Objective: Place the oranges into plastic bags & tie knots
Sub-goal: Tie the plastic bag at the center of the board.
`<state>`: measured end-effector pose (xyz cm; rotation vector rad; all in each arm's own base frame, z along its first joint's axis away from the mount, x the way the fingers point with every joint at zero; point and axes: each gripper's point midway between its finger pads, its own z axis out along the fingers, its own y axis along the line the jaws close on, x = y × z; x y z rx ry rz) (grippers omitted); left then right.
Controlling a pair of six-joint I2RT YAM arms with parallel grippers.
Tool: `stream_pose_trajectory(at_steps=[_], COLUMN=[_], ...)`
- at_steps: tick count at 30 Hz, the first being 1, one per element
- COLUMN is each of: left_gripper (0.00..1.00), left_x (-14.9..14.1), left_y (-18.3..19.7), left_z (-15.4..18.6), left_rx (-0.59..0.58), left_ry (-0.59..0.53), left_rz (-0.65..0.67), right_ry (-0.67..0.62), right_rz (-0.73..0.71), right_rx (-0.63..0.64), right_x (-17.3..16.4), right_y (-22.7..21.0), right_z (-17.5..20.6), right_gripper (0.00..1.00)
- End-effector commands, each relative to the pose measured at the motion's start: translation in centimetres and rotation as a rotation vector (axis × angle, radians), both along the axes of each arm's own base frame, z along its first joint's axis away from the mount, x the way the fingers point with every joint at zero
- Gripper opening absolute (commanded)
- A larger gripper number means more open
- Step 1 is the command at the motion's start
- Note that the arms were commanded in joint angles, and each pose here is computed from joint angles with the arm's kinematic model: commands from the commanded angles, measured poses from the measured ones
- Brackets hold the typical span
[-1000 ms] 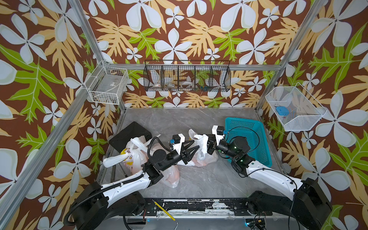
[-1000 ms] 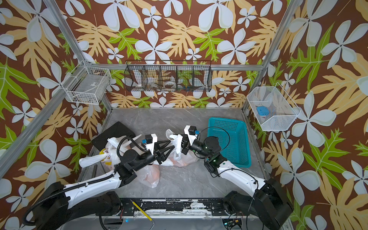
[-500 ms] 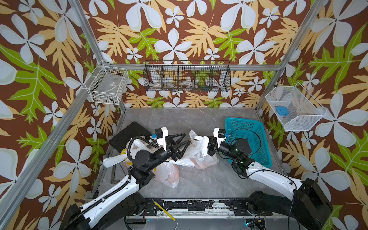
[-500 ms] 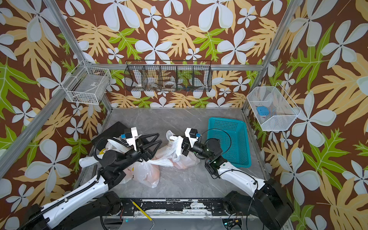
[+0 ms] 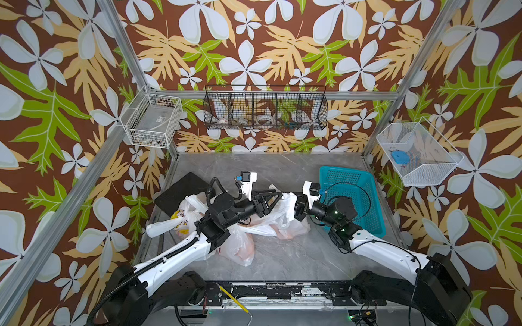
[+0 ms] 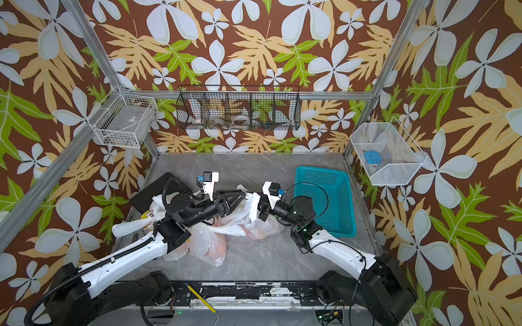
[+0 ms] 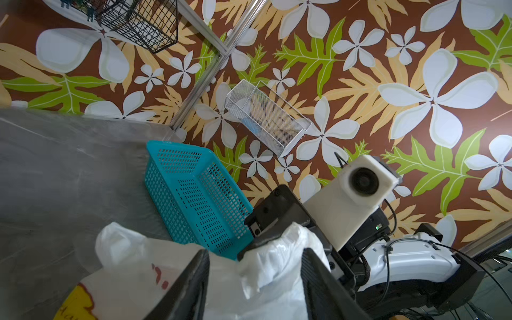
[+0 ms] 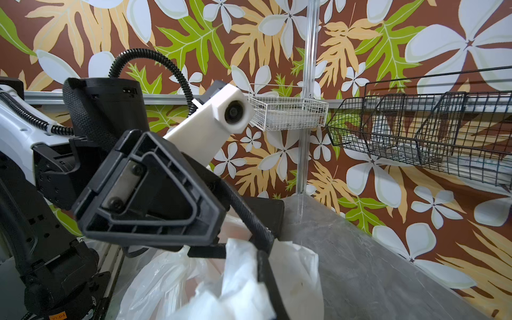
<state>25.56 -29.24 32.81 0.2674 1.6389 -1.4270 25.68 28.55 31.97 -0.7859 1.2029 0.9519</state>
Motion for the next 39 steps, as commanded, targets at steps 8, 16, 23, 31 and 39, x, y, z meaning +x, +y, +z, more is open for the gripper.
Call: stream_pose_trajectory(at_steps=[8, 16, 23, 31, 39], left_gripper=[0.36, 0.19, 0.11, 0.00, 0.00], left_x=[0.0, 0.2, 0.6, 0.5, 0.1], left_y=[-0.7, -0.6, -0.3, -0.3, 0.2], left_z=[0.4, 0.4, 0.0, 0.0, 0.3], left_rx=[-0.035, -0.027, 0.007, 0.014, 0.003], left_ry=[-0.003, -0.015, -0.022, -0.042, -0.088], left_rz=[-0.037, -0.024, 0.013, 0.008, 0.023], right_ry=[-0.010, -0.003, -0.001, 0.006, 0.041], right_rz=[-0.005, -0.014, -0.017, -0.013, -0.262], right_rx=[0.003, -0.022, -0.039, -0.064, -0.111], right_x=[0.2, 0.4, 0.3, 0.3, 0.6], right_y=[0.1, 0.1, 0.1, 0.2, -4.6], right_z=[0.5, -0.1, -0.4, -0.6, -1.7], right_gripper=[0.00, 0.00, 0.00, 0.07, 0.64])
